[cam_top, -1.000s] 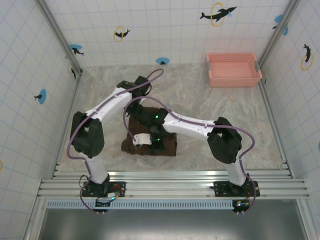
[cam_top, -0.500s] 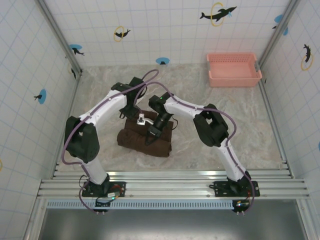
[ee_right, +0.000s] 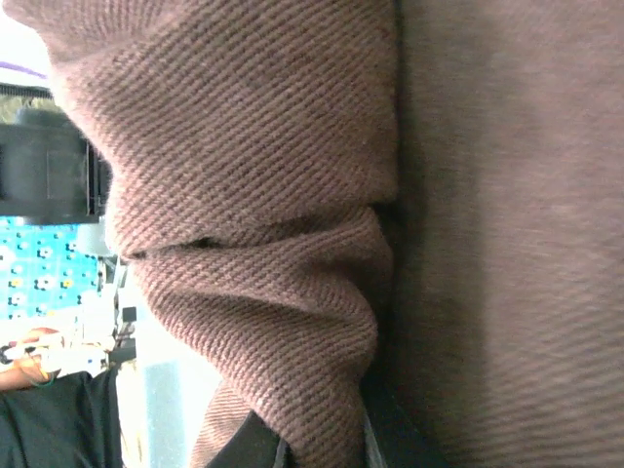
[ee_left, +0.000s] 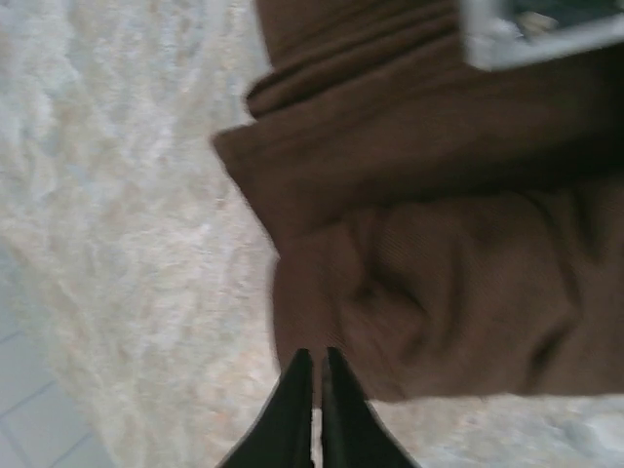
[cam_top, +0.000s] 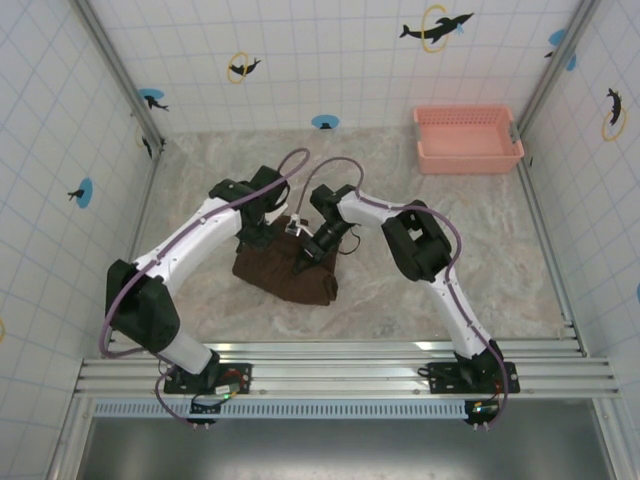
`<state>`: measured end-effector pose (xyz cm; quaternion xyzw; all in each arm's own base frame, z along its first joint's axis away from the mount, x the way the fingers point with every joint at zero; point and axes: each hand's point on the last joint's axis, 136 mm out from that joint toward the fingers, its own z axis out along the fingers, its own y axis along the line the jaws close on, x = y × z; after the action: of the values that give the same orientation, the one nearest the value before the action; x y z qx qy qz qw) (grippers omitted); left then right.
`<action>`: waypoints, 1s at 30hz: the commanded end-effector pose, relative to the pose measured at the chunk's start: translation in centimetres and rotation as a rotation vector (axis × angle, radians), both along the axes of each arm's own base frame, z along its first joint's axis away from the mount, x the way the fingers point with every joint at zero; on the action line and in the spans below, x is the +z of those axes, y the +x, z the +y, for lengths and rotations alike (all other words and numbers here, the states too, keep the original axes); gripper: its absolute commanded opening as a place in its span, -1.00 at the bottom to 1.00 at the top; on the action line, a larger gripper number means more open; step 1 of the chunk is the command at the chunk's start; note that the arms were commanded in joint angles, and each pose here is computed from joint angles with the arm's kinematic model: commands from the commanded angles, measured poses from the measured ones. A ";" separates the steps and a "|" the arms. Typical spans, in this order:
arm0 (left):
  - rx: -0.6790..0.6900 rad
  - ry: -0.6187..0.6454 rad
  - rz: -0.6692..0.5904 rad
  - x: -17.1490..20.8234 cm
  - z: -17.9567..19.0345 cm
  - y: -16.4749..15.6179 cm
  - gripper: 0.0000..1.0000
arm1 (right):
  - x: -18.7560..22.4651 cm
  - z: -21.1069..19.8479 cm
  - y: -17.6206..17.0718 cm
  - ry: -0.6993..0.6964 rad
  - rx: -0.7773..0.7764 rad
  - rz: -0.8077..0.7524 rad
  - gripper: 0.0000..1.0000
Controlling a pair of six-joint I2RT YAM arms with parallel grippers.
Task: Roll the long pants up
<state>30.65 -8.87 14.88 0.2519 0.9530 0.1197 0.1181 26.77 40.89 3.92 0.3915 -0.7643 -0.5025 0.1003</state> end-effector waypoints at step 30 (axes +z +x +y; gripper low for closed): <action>0.063 0.015 0.288 -11.8 0.1 5.8 -1.00 | 4.8 -8.2 6.2 -0.231 -0.291 -0.907 0.35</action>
<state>34.91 -9.28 5.08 0.2348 0.9673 0.0905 -0.0328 29.25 34.61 6.64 0.4026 -0.8340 -0.3441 -0.1545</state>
